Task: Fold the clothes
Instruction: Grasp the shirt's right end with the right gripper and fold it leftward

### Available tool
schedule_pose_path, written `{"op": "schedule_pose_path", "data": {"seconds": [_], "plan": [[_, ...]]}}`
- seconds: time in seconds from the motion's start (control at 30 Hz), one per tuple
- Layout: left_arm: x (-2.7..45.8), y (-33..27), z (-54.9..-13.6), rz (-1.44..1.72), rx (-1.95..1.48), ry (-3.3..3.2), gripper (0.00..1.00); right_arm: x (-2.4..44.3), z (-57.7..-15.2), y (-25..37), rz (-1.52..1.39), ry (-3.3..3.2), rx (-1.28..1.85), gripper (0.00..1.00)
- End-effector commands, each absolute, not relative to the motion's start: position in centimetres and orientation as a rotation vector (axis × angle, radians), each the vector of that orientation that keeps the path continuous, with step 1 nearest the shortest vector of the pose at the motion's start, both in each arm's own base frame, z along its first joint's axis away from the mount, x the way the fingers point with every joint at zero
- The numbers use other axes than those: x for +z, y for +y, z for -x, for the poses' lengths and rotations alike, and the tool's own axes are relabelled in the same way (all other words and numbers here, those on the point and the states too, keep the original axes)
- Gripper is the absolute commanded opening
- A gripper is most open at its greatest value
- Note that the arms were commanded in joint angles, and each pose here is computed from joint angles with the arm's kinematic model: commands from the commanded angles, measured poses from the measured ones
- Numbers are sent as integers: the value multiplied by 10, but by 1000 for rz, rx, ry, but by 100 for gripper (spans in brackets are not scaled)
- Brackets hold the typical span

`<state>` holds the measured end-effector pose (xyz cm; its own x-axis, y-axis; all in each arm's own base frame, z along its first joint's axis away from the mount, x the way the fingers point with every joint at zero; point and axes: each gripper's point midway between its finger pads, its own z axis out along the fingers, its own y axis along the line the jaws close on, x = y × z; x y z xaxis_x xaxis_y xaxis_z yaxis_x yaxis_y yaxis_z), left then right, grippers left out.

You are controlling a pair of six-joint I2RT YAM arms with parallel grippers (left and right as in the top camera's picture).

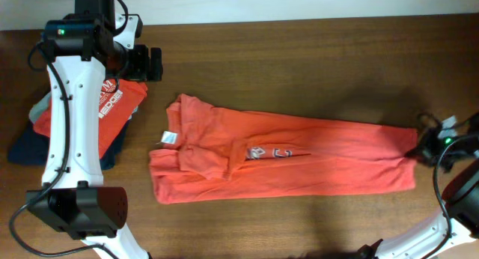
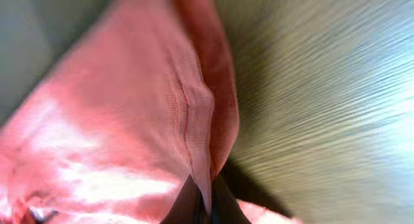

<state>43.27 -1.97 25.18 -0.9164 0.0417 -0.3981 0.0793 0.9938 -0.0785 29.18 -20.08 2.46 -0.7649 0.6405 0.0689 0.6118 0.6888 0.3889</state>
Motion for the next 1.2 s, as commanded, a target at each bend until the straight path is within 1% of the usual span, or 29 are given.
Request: {"op": "schedule_pose_path", "data": {"seconds": [0.0,0.13,0.2,0.3,0.57,0.87,1.17], "plan": [[257,-21,-434,-92,-139,2714,99,102,-317,-240,-986,2680,354,4],[257,-21,-434,-92,-138,2714,99,150,-329,-237,-904,2633,298,4],[257,-21,-434,-92,-139,2714,99,161,-333,-225,-860,2635,295,4],[257,-21,-434,-92,-139,2714,99,167,-337,-202,-799,2672,310,4],[257,-21,-434,-91,-138,2714,99,163,-349,-118,-564,2846,404,4],[257,-21,-434,-91,-139,2714,99,153,-357,-2,-115,2995,435,4],[257,-21,-434,-91,-139,2714,99,99,-329,91,93,3127,450,4]]}}
